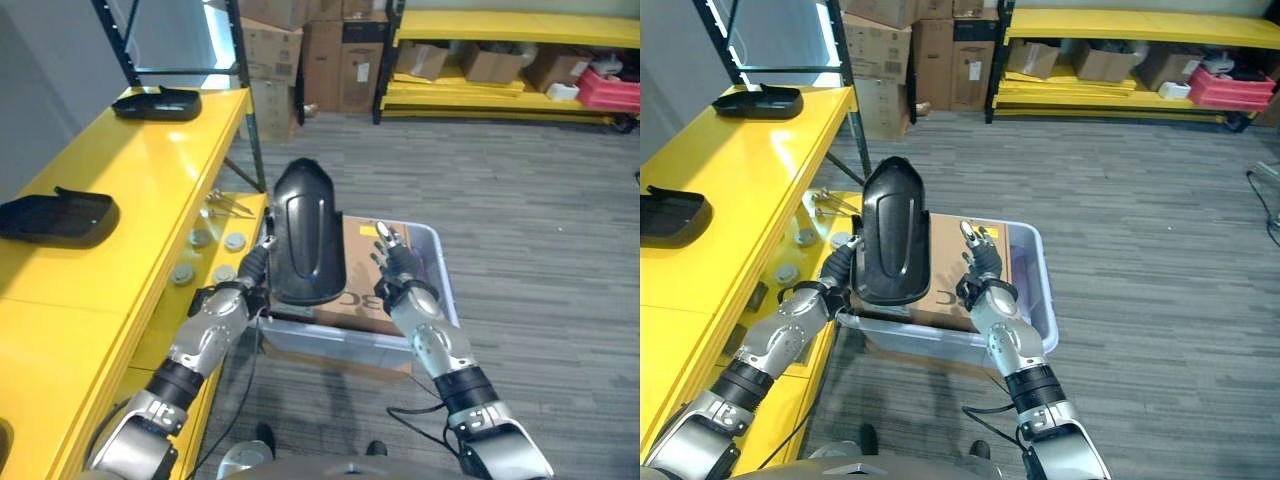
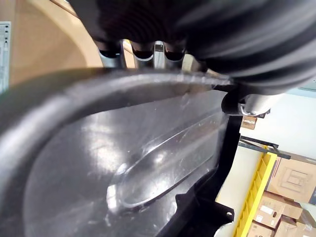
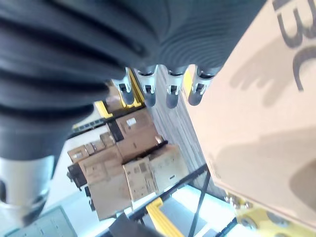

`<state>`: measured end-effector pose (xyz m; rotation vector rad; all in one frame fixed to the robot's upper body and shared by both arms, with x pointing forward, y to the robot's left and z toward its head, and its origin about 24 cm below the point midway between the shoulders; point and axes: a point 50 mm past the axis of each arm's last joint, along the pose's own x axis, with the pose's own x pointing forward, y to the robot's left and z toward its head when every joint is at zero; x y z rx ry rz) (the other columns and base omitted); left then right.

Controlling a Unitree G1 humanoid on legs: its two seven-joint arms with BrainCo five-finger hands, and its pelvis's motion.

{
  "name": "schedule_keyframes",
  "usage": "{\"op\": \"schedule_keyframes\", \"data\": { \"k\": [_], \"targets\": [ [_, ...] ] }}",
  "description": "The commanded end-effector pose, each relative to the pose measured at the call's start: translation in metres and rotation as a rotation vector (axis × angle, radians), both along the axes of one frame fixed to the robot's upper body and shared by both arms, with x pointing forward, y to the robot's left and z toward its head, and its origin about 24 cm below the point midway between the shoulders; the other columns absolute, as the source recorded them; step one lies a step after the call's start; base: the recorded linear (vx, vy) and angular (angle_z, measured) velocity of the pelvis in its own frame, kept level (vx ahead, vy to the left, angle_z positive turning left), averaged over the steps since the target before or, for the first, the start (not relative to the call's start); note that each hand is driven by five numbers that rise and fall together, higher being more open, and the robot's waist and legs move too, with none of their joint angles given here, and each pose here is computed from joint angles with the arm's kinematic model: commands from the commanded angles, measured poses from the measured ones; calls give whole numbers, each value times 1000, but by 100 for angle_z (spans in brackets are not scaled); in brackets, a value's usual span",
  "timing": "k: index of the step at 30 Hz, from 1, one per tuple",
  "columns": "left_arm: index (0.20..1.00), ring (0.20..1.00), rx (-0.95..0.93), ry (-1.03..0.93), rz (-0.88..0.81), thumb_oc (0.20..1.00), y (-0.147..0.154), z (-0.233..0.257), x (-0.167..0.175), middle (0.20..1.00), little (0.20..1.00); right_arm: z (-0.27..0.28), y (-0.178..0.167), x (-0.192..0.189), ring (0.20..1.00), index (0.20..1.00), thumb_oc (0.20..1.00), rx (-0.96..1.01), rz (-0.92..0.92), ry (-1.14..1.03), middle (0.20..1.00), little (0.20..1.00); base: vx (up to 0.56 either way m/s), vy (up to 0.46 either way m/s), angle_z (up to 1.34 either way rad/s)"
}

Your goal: Move parts from the plastic box to the shelf.

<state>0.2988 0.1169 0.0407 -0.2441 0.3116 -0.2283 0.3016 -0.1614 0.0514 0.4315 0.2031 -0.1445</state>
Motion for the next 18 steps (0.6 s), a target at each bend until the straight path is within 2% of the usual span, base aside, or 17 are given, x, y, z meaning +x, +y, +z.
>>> {"op": "schedule_keyframes", "data": {
  "k": [1,6,12,13,18],
  "targets": [
    [200,200,-106,-283,36,200,6,49,15,200,200,9,-18,-2,1000,1000,1000,9,-26,-63,1000,1000,-23,11,-11],
    [200,200,-126,-351,147,200,39,53,4,200,200,-45,-32,-37,1000,1000,1000,72,-18,128,1000,1000,-48,0,-15],
    [200,200,-154,-488,236,200,69,69,-4,200,200,-99,-31,-78,1000,1000,1000,-28,127,360,1000,1000,-75,-41,2],
    [200,200,-146,-568,236,200,79,79,-7,200,200,-122,-36,-99,1000,1000,1000,-36,114,449,1000,1000,-126,-141,25],
    [200,200,-155,-680,257,200,96,99,-20,200,200,-159,-58,-143,1000,1000,1000,-127,133,630,1000,1000,-90,-178,77]
  ]
}}
